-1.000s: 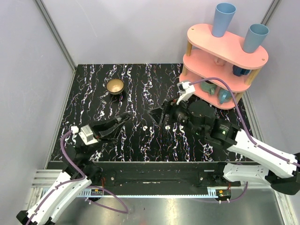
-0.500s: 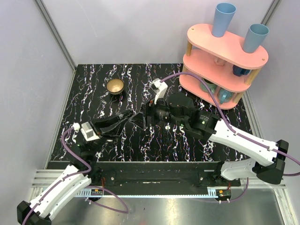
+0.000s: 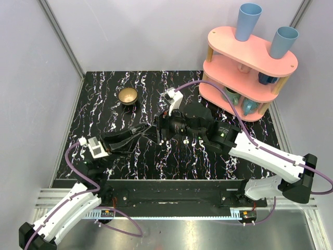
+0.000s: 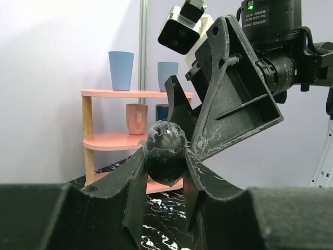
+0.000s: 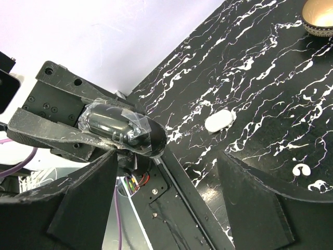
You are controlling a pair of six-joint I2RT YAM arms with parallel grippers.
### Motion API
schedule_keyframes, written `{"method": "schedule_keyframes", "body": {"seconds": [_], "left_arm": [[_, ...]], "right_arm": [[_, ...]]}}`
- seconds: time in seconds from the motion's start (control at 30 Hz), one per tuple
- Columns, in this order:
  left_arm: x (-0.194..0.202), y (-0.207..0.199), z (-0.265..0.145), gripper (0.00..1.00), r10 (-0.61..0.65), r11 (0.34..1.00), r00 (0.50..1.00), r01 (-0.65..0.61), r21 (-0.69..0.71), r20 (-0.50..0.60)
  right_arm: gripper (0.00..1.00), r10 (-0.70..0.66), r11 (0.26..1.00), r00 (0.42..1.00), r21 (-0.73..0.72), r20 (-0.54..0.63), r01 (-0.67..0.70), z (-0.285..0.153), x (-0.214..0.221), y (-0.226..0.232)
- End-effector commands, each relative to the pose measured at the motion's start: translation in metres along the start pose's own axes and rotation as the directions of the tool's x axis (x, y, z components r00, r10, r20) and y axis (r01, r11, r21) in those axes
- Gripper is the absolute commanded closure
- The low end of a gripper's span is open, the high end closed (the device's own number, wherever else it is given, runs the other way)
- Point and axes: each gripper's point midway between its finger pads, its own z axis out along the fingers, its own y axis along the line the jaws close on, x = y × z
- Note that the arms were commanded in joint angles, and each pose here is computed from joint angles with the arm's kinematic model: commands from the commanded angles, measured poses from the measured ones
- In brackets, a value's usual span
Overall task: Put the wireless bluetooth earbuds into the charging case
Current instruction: Open the charging case.
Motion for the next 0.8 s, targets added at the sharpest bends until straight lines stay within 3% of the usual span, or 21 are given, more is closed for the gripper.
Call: {"method": "schedule_keyframes", "body": {"seconds": [0.0,0.47,0.77], "left_arm": [[-0.025,-0.030,0.002,1.00,0.004,0.990,0.999,-0.010,0.141,0.048],[-0.031,-0.038,0.002,1.00,0.023,0.983,0.999,-0.029,0.181,0.031],[-0.024,-0.011,-0.006,1.00,0.038,0.999,0.999,-0.039,0.025,0.028]], "right_arm": [[0.17,0.008,0.999,0.992,-0.046,0.122,-0.003,-0.005,-0.045,0.011],[0.17,0.065,0.995,0.992,-0.078,0.111,-0.056,-0.002,-0.046,0.005],[0.16,0.051,0.985,0.985,-0.174,0.163,-0.022,-0.017,-0.066,0.029]]}}
